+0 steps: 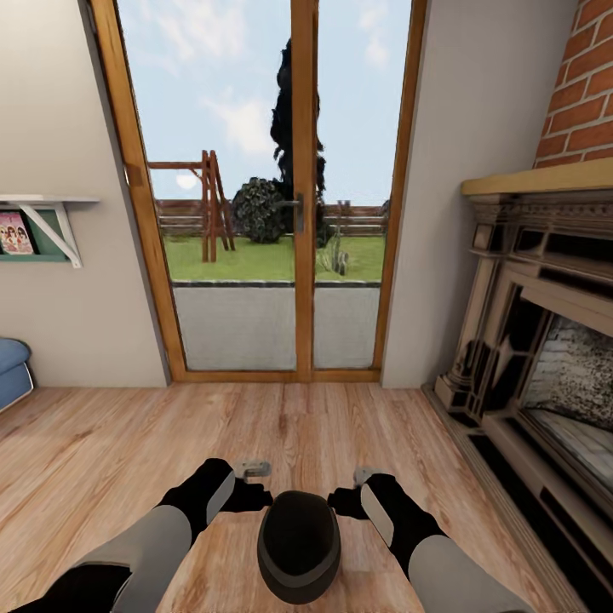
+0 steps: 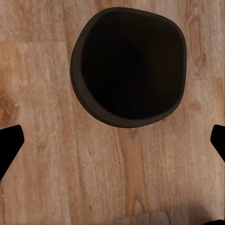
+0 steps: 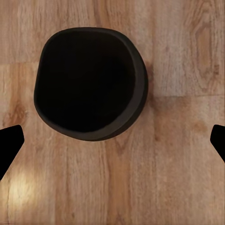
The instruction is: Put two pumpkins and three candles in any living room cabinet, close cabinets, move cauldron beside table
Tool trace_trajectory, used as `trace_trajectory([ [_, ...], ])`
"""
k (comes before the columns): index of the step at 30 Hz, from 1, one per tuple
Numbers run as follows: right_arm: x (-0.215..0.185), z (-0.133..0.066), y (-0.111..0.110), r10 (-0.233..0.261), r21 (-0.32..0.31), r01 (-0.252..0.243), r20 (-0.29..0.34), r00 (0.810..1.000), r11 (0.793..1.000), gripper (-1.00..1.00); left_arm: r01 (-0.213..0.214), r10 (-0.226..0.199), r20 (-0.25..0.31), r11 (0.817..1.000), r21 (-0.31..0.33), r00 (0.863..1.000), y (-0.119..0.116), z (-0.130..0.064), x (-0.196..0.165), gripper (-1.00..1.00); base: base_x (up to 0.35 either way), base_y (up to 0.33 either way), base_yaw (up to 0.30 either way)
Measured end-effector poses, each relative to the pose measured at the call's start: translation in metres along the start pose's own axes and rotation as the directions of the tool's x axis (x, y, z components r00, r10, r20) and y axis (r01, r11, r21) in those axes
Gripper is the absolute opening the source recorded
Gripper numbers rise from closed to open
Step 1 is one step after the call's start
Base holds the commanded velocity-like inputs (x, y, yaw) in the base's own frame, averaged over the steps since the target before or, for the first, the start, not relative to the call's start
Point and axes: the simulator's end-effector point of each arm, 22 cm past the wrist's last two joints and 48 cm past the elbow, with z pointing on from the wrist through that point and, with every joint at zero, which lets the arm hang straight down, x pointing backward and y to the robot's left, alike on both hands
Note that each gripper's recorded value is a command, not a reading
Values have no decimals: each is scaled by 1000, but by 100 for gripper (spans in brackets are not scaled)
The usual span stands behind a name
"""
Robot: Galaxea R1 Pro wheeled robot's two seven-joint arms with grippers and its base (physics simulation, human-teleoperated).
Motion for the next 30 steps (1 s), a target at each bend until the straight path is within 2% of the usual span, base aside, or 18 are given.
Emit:
trace_trajectory([
  [3, 1, 1, 2, 1, -11, -1, 2, 1000, 1000, 100, -1, 1, 14, 1000, -3, 1000, 1, 0, -3, 100, 0, 0, 0],
  [22, 1, 1, 2, 1, -10, -1, 2, 1000, 1000, 100, -1, 1, 15, 1000, -5, 1000, 1, 0, -4, 100, 4, 0, 0],
  [30, -1, 0, 12, 2, -53, -1, 6, 1000, 999, 100, -2, 2, 23, 1000, 3, 1000, -2, 0, -4, 100, 77, 9, 0],
])
